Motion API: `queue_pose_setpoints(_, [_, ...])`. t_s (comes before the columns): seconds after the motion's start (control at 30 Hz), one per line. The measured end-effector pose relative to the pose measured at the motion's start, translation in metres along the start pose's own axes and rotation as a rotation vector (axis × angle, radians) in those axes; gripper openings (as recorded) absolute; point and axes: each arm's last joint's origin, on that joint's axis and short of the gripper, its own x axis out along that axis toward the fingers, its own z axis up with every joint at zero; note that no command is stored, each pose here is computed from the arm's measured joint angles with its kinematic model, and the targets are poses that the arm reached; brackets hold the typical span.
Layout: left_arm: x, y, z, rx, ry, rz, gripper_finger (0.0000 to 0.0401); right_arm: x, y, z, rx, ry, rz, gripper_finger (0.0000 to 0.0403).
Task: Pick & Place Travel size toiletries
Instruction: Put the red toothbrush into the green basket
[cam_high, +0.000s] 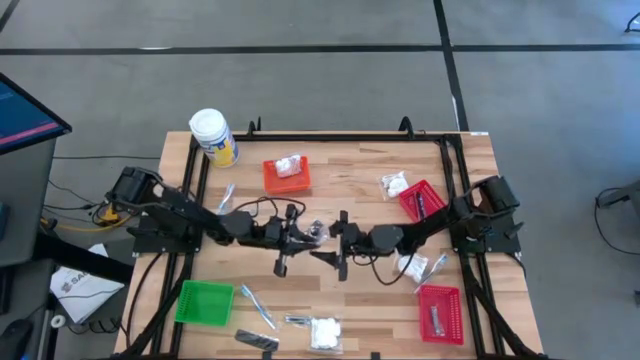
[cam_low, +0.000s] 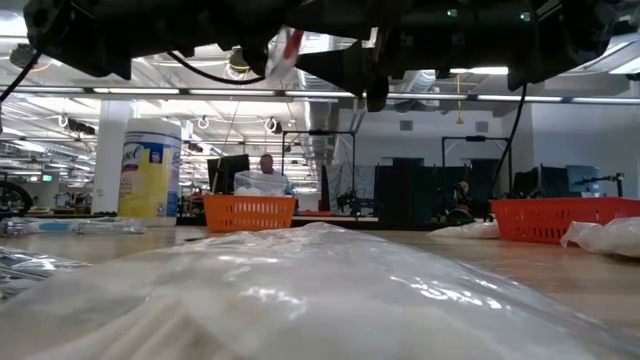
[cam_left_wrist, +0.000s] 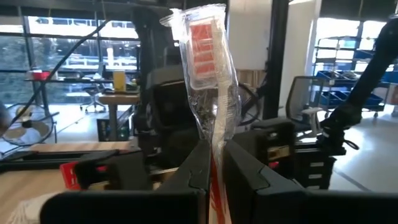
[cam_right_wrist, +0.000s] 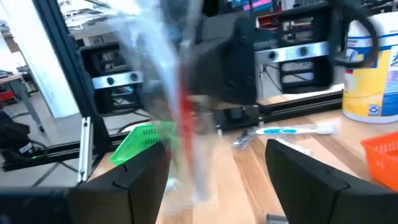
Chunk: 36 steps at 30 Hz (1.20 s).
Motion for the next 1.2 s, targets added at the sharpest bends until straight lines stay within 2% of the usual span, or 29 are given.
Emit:
queue_pose_setpoints(0.2, [0.002,0.0,-0.001,0.001,-0.004,0.0,0.0014,-0.001,0.003,-0.002,-0.004,0.014,0.006,0.0251])
queue_pose_setpoints(0.33, [0.002,0.0,0.0,0.002,-0.007,0.0,0.0014,-0.001,0.003,-0.002,-0.003,0.011,0.009,0.022])
queue_pose_setpoints(0.47, [0.002,-0.001,0.0,0.001,-0.008,-0.011,0.0014,-0.001,0.003,-0.002,-0.003,0.011,0.009,0.0159])
queue_pose_setpoints(0.67, [0.002,-0.001,0.0,-0.004,-0.011,-0.018,0.0015,-0.001,0.003,-0.002,-0.005,0.014,0.011,0.0038])
queue_pose_setpoints(0.73, [0.002,-0.001,0.0,-0.008,-0.008,-0.018,0.0018,-0.001,0.003,-0.002,-0.016,0.018,0.012,0.0016])
queue_pose_setpoints(0.9, [0.002,-0.001,-0.003,-0.009,0.02,-0.02,0.0043,-0.002,0.007,-0.005,-0.018,0.033,0.018,0.0025])
queue_pose_setpoints(1.0, [0.002,-0.001,-0.008,-0.023,0.075,-0.018,0.0071,-0.003,0.007,-0.006,-0.023,0.049,0.012,0.0011])
queue_pose_setpoints(1.2, [-0.005,0.0,-0.017,-0.02,0.205,0.024,0.0141,-0.003,0.004,-0.013,0.002,0.124,-0.009,0.001])
